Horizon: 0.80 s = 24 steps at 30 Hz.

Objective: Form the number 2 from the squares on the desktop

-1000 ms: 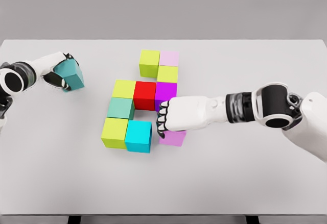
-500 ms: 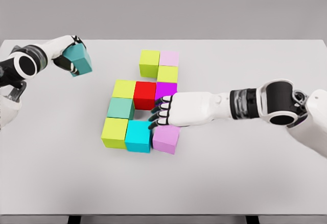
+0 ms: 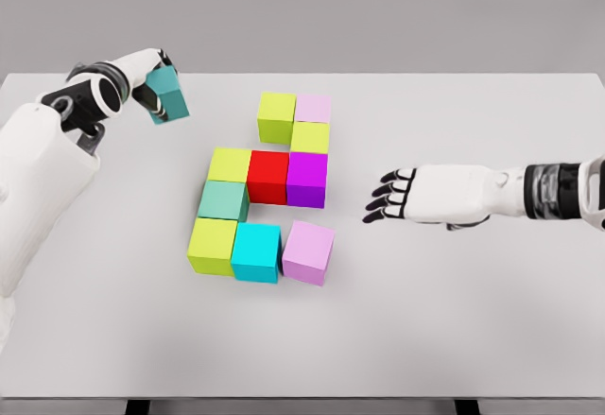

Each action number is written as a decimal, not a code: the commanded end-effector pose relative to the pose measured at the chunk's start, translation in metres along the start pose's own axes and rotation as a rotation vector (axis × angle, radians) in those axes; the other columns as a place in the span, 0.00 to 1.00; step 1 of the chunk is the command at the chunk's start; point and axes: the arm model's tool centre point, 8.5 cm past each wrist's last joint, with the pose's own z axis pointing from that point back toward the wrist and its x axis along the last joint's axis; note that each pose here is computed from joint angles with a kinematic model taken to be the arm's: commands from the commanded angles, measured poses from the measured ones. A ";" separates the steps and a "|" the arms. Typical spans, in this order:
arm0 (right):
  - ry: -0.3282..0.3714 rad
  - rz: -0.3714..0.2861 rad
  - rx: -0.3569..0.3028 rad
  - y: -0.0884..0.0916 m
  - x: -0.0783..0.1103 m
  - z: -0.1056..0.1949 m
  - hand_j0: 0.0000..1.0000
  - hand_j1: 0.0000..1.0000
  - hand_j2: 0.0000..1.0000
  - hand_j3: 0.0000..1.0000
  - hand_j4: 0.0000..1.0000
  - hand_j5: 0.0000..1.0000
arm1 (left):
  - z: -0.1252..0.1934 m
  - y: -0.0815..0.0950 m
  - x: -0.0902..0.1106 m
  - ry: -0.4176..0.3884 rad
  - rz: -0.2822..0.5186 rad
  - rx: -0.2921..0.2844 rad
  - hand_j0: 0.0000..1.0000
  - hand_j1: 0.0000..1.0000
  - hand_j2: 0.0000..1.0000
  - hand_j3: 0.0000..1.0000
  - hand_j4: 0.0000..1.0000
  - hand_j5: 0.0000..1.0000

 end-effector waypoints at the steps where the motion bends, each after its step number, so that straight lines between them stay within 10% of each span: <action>1: -0.002 -0.005 0.012 0.004 0.001 0.000 1.00 1.00 1.00 1.00 1.00 1.00 | -0.009 -0.009 -0.001 0.001 -0.024 -0.020 0.34 0.34 0.34 0.34 0.34 0.34; 13: -0.049 0.004 0.008 0.003 0.012 -0.022 1.00 1.00 1.00 1.00 1.00 1.00 | -0.031 -0.018 0.042 -0.226 -0.266 -0.062 0.31 0.31 0.31 0.31 0.31 0.31; 24: -0.010 0.079 0.045 0.003 0.009 -0.027 1.00 1.00 1.00 1.00 1.00 1.00 | -0.037 -0.030 0.060 -0.249 -0.303 -0.085 0.31 0.31 0.31 0.31 0.31 0.31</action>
